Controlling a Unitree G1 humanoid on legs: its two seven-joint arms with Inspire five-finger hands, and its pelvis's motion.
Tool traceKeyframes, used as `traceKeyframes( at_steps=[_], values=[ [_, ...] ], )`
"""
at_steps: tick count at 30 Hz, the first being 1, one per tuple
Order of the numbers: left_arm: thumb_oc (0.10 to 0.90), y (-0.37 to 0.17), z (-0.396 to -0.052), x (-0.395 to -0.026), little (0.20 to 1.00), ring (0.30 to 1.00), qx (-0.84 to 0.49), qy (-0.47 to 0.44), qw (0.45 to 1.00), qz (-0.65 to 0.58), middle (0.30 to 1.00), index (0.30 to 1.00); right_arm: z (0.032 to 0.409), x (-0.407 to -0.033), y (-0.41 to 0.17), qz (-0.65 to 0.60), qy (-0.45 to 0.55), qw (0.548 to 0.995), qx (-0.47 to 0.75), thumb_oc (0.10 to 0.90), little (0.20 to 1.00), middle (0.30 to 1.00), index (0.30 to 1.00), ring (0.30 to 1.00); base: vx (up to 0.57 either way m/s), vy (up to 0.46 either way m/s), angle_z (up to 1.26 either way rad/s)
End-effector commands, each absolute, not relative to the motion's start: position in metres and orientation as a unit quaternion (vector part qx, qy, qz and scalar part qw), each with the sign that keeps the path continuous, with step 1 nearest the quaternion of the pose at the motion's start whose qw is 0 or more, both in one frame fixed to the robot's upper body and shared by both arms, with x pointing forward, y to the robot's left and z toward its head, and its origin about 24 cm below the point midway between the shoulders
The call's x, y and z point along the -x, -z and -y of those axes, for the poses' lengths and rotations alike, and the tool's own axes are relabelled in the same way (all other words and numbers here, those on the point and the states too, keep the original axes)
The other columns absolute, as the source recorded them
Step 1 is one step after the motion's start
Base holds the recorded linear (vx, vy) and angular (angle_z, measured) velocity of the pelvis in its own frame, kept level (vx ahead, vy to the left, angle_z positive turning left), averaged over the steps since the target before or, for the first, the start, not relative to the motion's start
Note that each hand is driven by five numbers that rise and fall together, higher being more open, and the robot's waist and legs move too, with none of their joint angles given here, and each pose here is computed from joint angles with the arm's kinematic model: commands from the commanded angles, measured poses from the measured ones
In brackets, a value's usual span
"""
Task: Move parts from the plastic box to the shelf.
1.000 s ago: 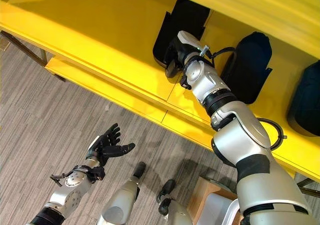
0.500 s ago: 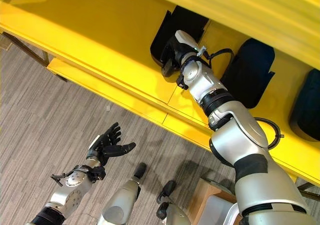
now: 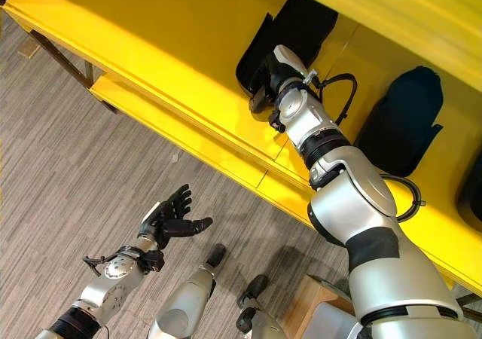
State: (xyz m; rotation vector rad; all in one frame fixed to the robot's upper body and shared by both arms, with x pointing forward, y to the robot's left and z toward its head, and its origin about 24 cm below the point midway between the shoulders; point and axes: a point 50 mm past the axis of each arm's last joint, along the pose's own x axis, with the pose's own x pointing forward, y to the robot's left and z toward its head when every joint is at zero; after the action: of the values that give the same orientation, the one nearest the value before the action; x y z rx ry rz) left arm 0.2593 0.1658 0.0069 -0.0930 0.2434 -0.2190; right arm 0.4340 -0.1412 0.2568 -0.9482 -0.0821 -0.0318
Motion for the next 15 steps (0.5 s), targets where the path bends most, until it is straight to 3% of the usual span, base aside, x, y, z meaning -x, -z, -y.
traceKeyframes(
  at_steps=[1,14,15],
  values=[
    [0.9,-0.0464,-0.1638,-0.2681,1.0,1.0,0.05,0.149,0.987,-0.027,1.0,1.0,0.1052,-0.4188,-0.3499,0.199,0.03,0.878,0.434,0.4,0.3,0.3,0.3,0.3,0.0,-0.001,0.07],
    [0.9,-0.0441,-0.1625,-0.2693,1.0,1.0,0.044,0.149,0.987,-0.032,1.0,1.0,0.0984,-0.4194,-0.3452,0.196,0.019,0.884,0.423,0.4,0.3,0.3,0.3,0.3,0.0,-0.001,0.02],
    [0.9,-0.0448,-0.1618,-0.2691,1.0,1.0,0.043,0.152,0.987,-0.031,1.0,1.0,0.0996,-0.4205,-0.3424,0.19,0.021,0.89,0.415,0.418,0.325,0.325,0.325,0.325,0.0,0.0,0.0]
  ],
)
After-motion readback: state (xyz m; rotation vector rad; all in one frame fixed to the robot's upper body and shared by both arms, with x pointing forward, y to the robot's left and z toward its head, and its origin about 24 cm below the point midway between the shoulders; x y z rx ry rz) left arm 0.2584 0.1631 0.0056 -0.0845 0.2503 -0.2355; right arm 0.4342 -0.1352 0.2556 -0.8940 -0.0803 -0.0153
